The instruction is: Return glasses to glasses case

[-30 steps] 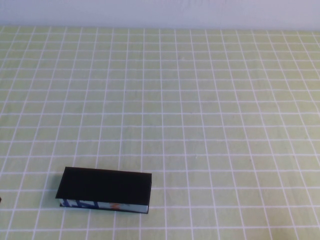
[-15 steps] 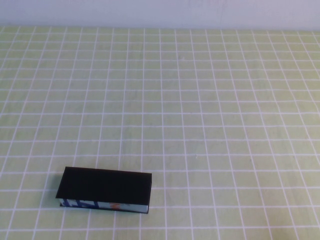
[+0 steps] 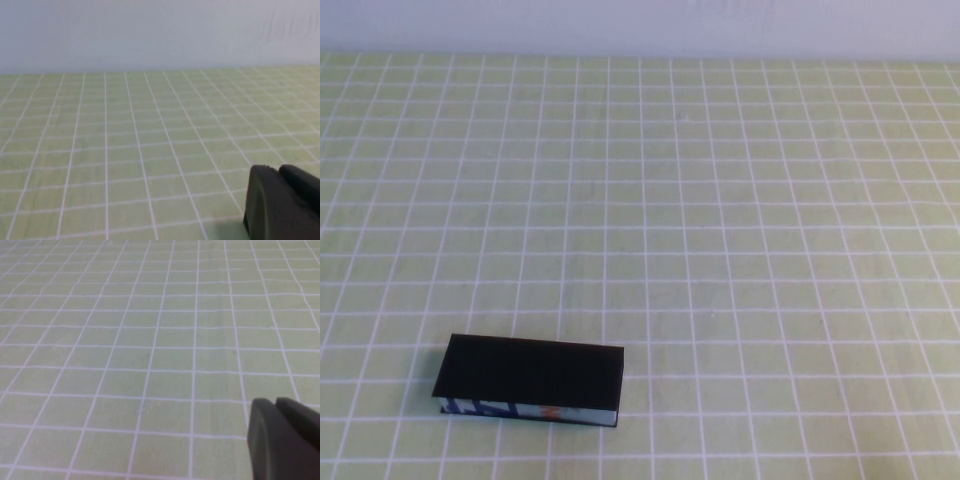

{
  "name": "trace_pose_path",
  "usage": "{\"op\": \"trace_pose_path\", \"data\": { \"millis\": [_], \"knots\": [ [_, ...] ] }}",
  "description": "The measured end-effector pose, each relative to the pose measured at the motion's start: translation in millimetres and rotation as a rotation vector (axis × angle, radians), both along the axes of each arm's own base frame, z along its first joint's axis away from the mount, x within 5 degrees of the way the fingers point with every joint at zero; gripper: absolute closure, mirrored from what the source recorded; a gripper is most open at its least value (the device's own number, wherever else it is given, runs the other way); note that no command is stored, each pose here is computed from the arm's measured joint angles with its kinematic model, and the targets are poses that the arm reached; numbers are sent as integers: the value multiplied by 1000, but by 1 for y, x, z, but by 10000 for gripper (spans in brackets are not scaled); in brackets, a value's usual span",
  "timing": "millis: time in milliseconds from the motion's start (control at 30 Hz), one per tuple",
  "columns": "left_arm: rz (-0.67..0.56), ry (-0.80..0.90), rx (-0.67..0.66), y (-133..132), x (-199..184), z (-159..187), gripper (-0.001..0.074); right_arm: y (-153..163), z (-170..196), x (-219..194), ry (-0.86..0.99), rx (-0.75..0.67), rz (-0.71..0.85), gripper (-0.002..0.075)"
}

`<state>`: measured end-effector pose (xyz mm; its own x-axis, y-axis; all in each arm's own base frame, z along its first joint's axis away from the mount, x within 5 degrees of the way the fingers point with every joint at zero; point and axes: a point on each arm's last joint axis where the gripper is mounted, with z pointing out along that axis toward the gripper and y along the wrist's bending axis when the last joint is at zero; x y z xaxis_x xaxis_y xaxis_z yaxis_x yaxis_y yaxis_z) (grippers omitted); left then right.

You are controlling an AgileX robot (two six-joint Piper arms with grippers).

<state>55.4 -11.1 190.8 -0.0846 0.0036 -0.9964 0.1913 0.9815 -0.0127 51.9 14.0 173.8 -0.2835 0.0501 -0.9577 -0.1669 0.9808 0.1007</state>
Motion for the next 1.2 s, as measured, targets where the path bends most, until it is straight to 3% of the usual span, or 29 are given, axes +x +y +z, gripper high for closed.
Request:
{"op": "trace_pose_path", "data": {
  "millis": [267, 1200],
  "knots": [
    [-7, 206, 57, 0, -4, -19, 738, 0, 0, 0, 0, 0, 0, 737],
    [-7, 223, 59, 1, -4, -21, 738, 0, 0, 0, 0, 0, 0, 737]
  ]
}}
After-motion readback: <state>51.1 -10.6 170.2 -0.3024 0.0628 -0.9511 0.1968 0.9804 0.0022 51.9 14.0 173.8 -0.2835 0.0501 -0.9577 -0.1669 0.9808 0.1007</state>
